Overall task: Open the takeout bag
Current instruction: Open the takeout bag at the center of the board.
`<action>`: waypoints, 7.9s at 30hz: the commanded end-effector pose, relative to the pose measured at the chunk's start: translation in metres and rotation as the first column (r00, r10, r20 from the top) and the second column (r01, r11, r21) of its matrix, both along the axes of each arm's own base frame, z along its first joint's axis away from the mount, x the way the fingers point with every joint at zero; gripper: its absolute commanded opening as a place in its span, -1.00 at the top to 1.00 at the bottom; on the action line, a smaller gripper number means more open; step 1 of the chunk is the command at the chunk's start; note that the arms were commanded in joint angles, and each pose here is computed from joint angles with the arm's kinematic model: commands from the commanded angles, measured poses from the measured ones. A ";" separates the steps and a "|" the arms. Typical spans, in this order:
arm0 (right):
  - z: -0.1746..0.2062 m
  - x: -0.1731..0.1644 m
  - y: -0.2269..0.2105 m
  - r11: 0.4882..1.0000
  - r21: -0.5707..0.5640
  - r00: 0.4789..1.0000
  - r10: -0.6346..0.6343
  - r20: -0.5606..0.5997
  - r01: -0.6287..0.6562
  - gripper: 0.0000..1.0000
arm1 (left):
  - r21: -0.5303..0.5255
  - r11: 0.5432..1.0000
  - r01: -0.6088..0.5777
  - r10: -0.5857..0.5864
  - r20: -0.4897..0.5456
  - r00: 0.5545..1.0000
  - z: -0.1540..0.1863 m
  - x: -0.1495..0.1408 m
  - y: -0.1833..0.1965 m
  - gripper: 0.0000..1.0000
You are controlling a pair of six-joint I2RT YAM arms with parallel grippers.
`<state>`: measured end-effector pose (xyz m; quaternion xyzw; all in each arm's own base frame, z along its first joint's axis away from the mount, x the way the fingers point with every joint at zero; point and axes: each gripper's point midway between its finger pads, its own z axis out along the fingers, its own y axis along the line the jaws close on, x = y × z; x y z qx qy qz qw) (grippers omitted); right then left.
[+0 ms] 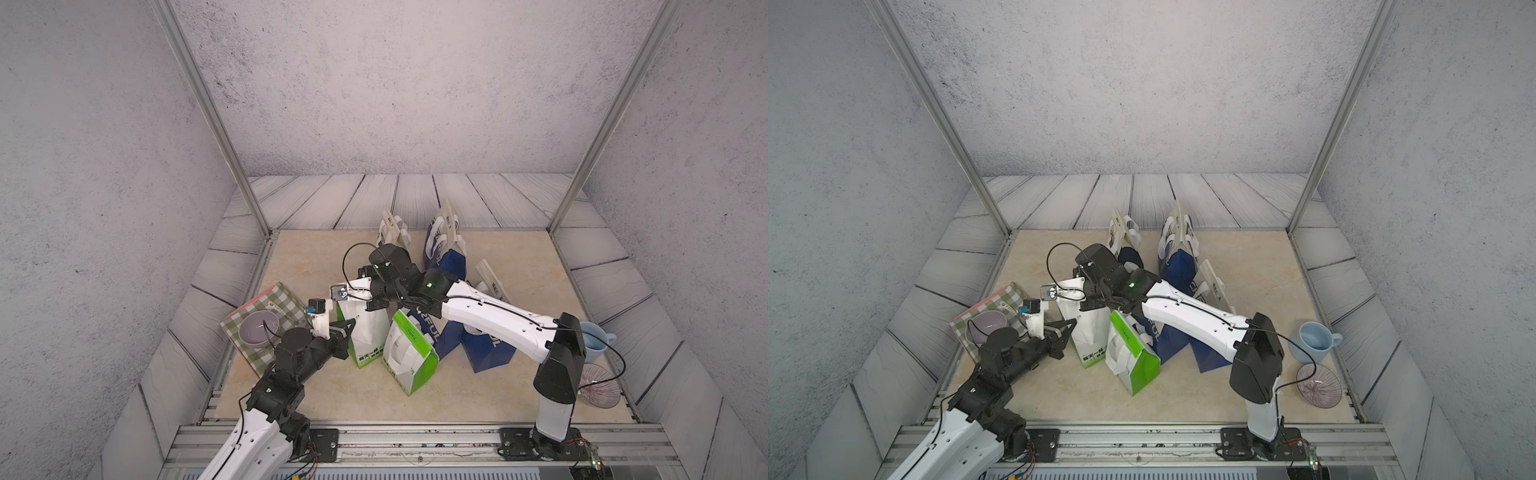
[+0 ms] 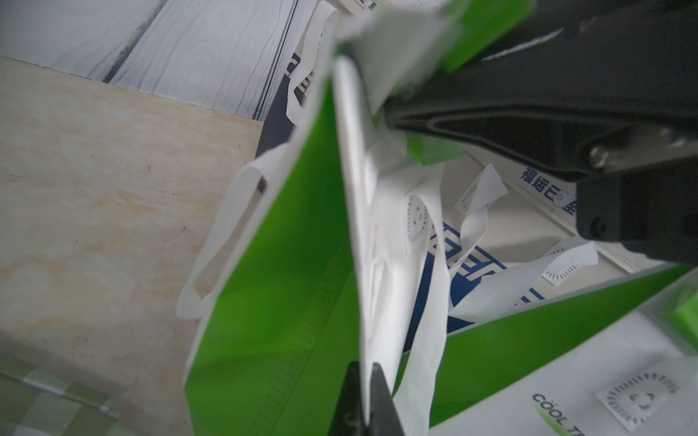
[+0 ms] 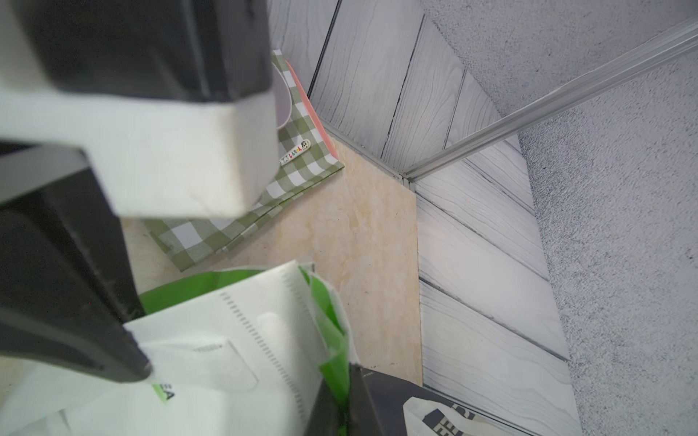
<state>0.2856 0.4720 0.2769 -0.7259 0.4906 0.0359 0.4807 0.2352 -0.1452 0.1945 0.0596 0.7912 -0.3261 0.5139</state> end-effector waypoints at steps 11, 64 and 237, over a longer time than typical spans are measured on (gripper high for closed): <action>0.006 -0.003 -0.019 0.996 -0.091 1.000 0.003 -0.025 -0.005 1.00 | -0.011 1.000 0.011 -0.010 0.044 0.999 0.017 -0.002 -0.001 1.00; 0.017 -0.001 -0.031 0.976 -0.216 0.997 0.011 -0.077 -0.027 1.00 | 0.021 0.999 0.024 -0.024 0.007 1.000 0.007 0.001 -0.004 1.00; 0.002 -0.014 -0.014 0.991 0.132 0.993 -0.028 0.111 0.013 0.40 | -0.021 0.999 0.036 -0.035 0.030 0.999 0.013 -0.001 -0.007 1.00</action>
